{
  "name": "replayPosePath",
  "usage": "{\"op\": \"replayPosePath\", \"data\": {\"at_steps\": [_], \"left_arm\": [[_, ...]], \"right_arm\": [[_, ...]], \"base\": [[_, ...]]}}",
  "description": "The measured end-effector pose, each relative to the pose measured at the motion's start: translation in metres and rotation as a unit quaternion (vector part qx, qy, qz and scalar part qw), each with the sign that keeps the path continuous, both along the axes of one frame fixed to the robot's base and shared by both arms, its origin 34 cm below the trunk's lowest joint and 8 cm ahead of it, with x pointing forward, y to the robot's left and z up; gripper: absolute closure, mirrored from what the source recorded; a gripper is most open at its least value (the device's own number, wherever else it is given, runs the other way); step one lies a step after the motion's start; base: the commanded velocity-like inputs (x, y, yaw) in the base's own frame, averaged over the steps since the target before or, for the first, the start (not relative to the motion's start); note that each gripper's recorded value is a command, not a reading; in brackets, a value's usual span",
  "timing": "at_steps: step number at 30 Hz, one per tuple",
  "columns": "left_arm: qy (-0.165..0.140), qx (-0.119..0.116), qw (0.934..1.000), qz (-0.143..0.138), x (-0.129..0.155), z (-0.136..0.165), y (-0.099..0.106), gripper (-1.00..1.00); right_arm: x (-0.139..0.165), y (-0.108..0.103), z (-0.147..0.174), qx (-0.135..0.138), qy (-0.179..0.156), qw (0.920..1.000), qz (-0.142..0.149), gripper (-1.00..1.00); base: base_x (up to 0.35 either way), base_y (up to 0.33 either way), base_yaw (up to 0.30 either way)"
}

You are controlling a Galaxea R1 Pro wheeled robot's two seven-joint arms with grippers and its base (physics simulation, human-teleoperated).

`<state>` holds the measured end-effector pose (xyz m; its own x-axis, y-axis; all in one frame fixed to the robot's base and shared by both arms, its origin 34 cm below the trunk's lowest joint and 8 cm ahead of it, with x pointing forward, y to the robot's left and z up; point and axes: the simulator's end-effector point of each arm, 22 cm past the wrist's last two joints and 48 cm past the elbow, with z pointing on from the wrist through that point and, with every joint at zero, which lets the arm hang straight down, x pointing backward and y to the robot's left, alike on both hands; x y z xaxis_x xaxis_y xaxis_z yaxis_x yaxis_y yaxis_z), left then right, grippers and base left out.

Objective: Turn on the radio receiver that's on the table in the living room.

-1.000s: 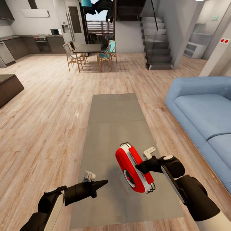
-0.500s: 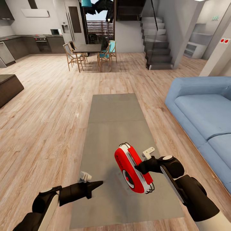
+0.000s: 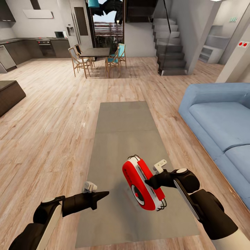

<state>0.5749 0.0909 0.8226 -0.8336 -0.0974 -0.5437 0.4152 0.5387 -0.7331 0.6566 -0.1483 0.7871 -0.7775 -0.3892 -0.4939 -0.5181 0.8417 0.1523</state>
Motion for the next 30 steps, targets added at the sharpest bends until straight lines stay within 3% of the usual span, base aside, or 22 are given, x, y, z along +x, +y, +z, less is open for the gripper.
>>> {"op": "replayPosePath", "data": {"at_steps": [22, 28, 30], "left_arm": [[-0.004, 0.002, 1.0, 0.002, 0.008, 0.0, 0.0, 1.0], [-0.007, -0.011, 0.9999, 0.007, 0.017, 0.005, -0.013, 1.0], [-0.008, -0.016, 0.9998, 0.008, 0.02, 0.007, -0.018, 1.0]], "right_arm": [[-0.003, 0.005, 0.001, 0.009, 0.004, 0.9999, 0.006, 1.0], [-0.002, 0.013, 0.004, 0.018, 0.003, 0.9998, 0.007, 1.0], [-0.005, 0.021, 0.006, 0.033, 0.009, 0.9994, 0.011, 1.0]], "base": [[0.0, 0.0, 0.0], [0.0, 0.0, 0.0], [0.0, 0.0, 0.0]]}}
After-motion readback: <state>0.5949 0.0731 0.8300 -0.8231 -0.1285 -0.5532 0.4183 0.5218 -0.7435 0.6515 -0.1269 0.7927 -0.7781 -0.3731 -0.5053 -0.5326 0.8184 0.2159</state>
